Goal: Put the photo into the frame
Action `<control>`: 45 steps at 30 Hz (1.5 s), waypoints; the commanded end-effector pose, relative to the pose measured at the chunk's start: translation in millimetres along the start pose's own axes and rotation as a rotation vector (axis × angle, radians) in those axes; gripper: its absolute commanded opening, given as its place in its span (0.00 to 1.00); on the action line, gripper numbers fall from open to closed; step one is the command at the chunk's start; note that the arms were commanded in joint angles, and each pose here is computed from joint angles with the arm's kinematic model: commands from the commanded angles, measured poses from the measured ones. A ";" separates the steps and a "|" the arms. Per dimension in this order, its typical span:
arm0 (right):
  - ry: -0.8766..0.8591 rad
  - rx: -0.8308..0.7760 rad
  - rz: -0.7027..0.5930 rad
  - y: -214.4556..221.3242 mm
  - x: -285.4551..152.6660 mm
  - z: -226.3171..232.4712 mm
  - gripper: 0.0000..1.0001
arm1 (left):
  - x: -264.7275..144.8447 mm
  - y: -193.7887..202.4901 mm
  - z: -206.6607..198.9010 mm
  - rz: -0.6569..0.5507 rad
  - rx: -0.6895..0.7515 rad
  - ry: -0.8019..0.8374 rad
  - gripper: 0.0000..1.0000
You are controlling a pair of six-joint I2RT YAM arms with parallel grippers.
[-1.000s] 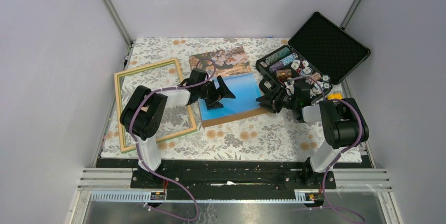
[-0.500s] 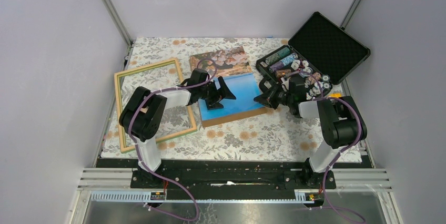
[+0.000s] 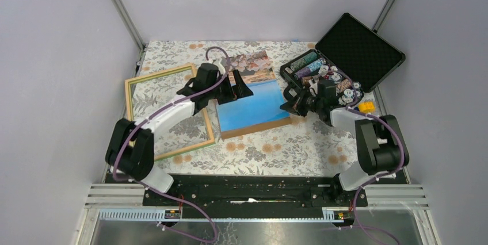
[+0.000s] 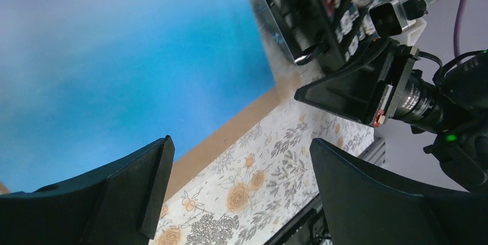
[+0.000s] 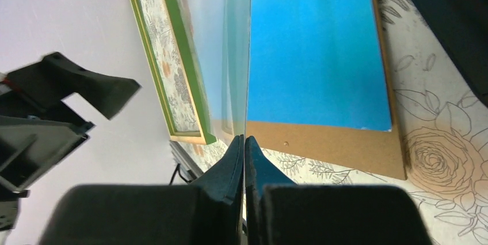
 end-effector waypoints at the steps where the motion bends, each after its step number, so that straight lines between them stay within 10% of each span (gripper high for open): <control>1: 0.001 -0.200 -0.017 -0.7 -24.2 32.7 0.00 | -38.0 -34.9 -27.1 -0.194 0.196 -0.027 0.96; 15: -0.025 -0.232 -0.016 30.2 -67.6 27.0 0.00 | -65.0 17.3 -2.1 -0.302 0.056 0.007 0.99; 26: -0.009 -0.176 -0.021 61.0 -84.4 -3.9 0.00 | -25.0 57.7 38.7 -0.128 0.002 -0.067 0.99; 45: -0.048 -0.138 0.165 68.6 -57.3 -45.8 0.33 | -6.8 92.8 81.6 -0.069 -0.028 -0.265 0.99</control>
Point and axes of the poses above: each gripper's point midway between its finger pads, its own x axis out along the fingers, its own z axis along the line the jaws close on, y = z × x, the point moved 9 cm from there along -x, back along the fingers, and after that the axes turned 6 degrees about x, right-handed, at the moved point
